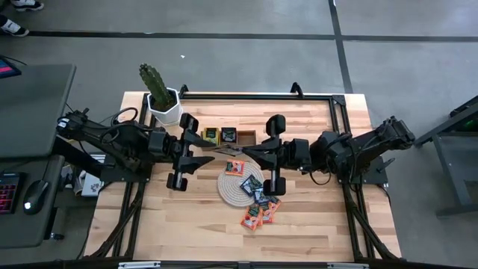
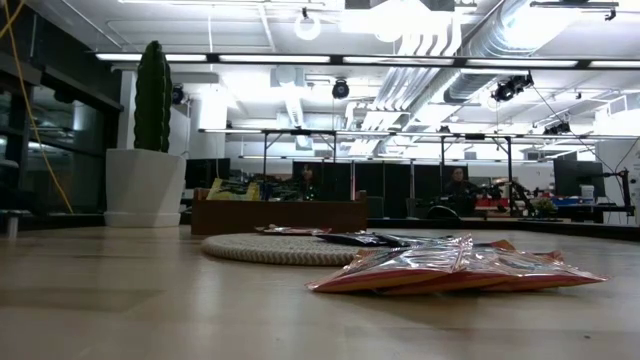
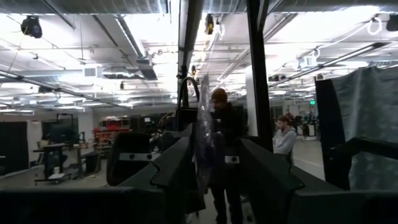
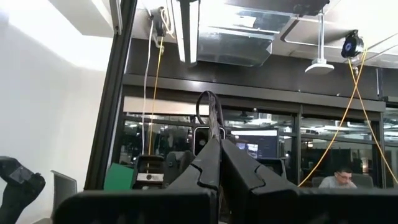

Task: Pick & Place Tea
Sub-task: Put the purple tea bag into the middle section of the wooden organizer

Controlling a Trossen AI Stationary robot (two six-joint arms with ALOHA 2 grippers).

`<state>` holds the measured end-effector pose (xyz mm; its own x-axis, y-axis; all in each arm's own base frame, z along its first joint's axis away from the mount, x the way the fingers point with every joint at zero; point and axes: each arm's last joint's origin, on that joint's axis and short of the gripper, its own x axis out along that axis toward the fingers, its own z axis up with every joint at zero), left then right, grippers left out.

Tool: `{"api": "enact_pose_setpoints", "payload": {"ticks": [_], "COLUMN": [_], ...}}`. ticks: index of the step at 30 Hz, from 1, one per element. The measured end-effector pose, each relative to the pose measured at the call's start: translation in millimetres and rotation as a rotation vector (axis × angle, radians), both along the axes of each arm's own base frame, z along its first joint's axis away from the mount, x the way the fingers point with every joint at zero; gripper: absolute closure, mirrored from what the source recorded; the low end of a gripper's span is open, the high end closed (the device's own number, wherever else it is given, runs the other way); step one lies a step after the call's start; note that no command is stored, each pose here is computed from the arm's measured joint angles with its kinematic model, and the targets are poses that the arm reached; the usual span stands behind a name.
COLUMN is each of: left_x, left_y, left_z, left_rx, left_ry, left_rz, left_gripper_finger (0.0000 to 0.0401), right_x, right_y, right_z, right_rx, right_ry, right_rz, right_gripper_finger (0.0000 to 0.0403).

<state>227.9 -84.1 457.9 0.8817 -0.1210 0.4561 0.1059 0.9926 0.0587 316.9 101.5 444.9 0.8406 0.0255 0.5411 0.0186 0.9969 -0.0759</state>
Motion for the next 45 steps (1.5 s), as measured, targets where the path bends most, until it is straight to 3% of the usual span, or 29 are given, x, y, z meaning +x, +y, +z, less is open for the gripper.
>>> {"api": "enact_pose_setpoints", "payload": {"ticks": [10,18,24,32,45], "left_x": [0,18,31,27,25], "left_y": [0,3,8,8,9], "left_z": [1,-8,-14,-9,-8], "left_rx": [-0.009,-0.022,-0.029,-0.005,0.02], "left_ry": [-0.007,0.018,0.006,-0.043,-0.039], "left_rz": [0.011,0.031,0.026,0.017,0.029], "left_gripper_finger": [0.0265,0.0267,0.0313,0.0389,0.04], "right_x": [3,4,7,8,9], "right_y": [-3,-5,-6,-6,-5], "right_z": [-4,-3,-6,-7,-10], "right_rx": [0.016,0.023,0.02,0.024,0.054], "right_ry": [0.04,0.036,0.052,0.068,0.107], "right_rz": [0.006,0.015,0.012,0.011,0.025], "right_gripper_finger": [0.0403,0.0403,0.0403,0.0403,0.0403]}}
